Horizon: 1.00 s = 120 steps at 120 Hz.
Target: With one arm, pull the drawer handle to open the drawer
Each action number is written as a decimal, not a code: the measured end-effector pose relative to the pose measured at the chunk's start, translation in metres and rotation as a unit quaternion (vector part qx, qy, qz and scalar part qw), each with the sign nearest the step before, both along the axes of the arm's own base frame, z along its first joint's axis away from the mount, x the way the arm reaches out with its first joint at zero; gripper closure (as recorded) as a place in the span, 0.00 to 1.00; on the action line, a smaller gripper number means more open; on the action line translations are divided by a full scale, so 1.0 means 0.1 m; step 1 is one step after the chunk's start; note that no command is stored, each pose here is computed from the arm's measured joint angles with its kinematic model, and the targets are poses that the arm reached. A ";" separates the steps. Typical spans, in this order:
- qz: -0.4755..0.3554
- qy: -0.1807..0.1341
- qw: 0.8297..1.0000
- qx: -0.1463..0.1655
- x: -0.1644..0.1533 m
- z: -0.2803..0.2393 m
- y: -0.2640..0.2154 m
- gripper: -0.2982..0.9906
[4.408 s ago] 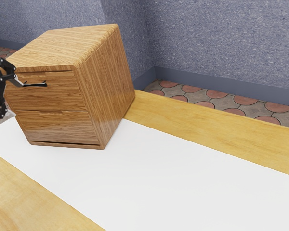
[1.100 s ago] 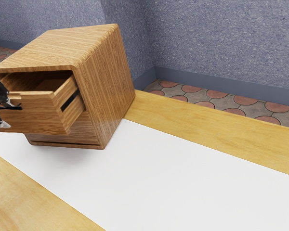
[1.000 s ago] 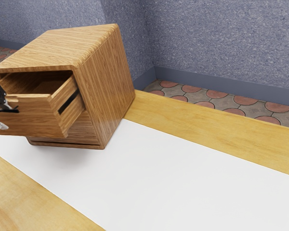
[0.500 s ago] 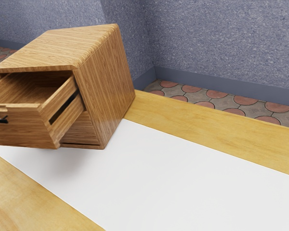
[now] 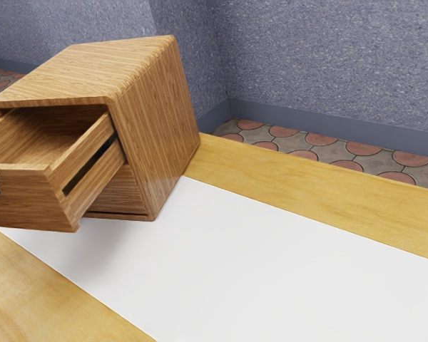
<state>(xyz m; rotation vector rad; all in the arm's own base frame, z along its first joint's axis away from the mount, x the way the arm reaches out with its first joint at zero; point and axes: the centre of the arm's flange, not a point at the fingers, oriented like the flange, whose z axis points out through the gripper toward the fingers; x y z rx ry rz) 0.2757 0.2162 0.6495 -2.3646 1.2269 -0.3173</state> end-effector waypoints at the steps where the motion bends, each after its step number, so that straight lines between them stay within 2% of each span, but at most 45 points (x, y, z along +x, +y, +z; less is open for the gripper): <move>1: 0.000 0.000 1.000 0.000 0.00 0.00 0.00 0.50; 43: 0.006 -0.006 1.000 0.003 -0.23 0.01 -0.13 0.51; 83: 0.007 -0.007 1.000 0.003 -0.28 0.02 -0.18 0.47; 112: 0.004 -0.034 0.999 0.029 -0.46 0.33 -0.46 0.45; 120: 0.002 -0.041 0.999 0.030 -0.50 0.47 -0.61 0.40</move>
